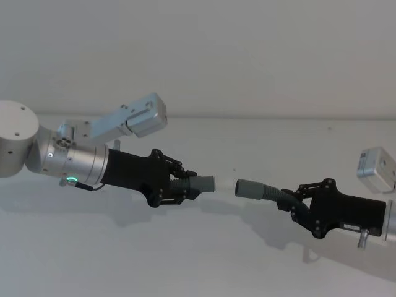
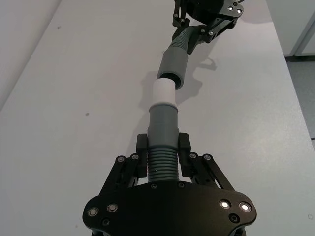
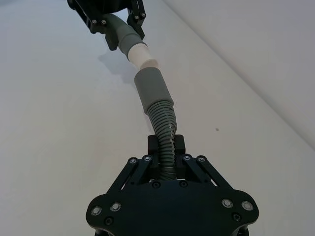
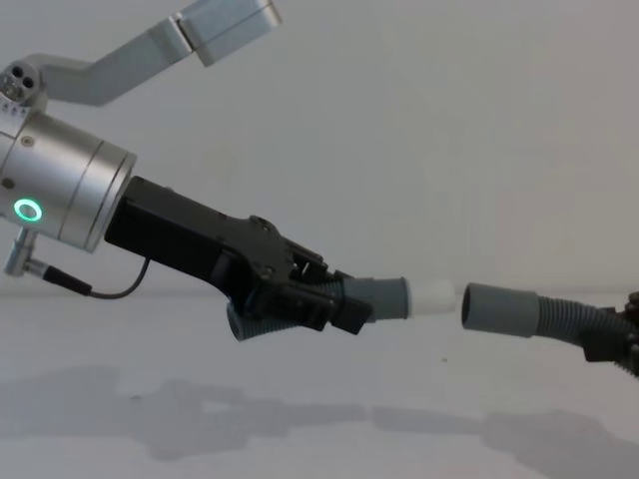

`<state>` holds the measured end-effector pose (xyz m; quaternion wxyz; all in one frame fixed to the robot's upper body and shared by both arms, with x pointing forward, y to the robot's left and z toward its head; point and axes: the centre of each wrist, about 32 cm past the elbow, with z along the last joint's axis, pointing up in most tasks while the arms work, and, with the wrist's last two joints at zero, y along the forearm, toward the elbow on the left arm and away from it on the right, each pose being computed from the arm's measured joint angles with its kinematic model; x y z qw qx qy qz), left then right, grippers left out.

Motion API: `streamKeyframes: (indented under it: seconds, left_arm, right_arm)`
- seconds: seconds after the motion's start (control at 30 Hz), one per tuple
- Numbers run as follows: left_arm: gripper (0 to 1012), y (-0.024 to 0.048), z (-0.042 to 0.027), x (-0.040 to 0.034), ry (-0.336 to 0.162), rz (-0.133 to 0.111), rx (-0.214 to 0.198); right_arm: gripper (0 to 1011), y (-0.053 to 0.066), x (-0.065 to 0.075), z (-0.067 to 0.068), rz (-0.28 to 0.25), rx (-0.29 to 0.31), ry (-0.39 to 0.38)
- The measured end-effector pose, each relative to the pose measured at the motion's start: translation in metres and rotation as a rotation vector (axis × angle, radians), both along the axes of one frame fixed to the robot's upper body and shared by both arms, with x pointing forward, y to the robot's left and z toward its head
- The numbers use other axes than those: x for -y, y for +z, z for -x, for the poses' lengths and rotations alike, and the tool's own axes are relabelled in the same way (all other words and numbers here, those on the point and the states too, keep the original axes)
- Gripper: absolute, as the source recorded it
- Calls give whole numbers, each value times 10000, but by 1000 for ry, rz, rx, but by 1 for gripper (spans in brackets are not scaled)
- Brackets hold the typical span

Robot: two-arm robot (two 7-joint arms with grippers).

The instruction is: Use both hands to pick up one end of the pipe from the table, align the ends, and insert them.

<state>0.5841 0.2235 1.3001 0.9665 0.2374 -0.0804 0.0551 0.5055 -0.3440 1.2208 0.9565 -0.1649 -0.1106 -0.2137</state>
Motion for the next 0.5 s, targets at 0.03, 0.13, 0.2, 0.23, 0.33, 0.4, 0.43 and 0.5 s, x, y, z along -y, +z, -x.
streamKeyframes:
  seconds: [0.03,0.13,0.2,0.23,0.33,0.4,0.43,0.5]
  left_arm:
    - [345,0,-3,2,0,0,0]
    - [345,-4,-14,6,0,0,-2]
    - [345,-7,-23,10,-1,1,-3]
    - [345,-9,-27,11,-1,0,-3]
    - [345,-13,-38,14,-2,1,-4]
    - [345,-15,-45,15,-2,2,-5]
    - [345,-17,-51,16,-3,2,-6]
    - [345,-18,-56,17,-4,2,-7]
  right_arm:
    - [156,0,-2,-3,0,-1,0]
    - [157,3,-6,-10,0,-2,-1]
    - [156,4,-10,-14,0,-3,-2]
    - [156,4,-10,-14,0,-3,-2]
    - [156,9,-14,-22,0,-5,-3]
    - [156,10,-15,-25,0,-6,-4]
    - [156,11,-16,-26,-1,-6,-4]
    - [156,14,-20,-31,-1,-7,-5]
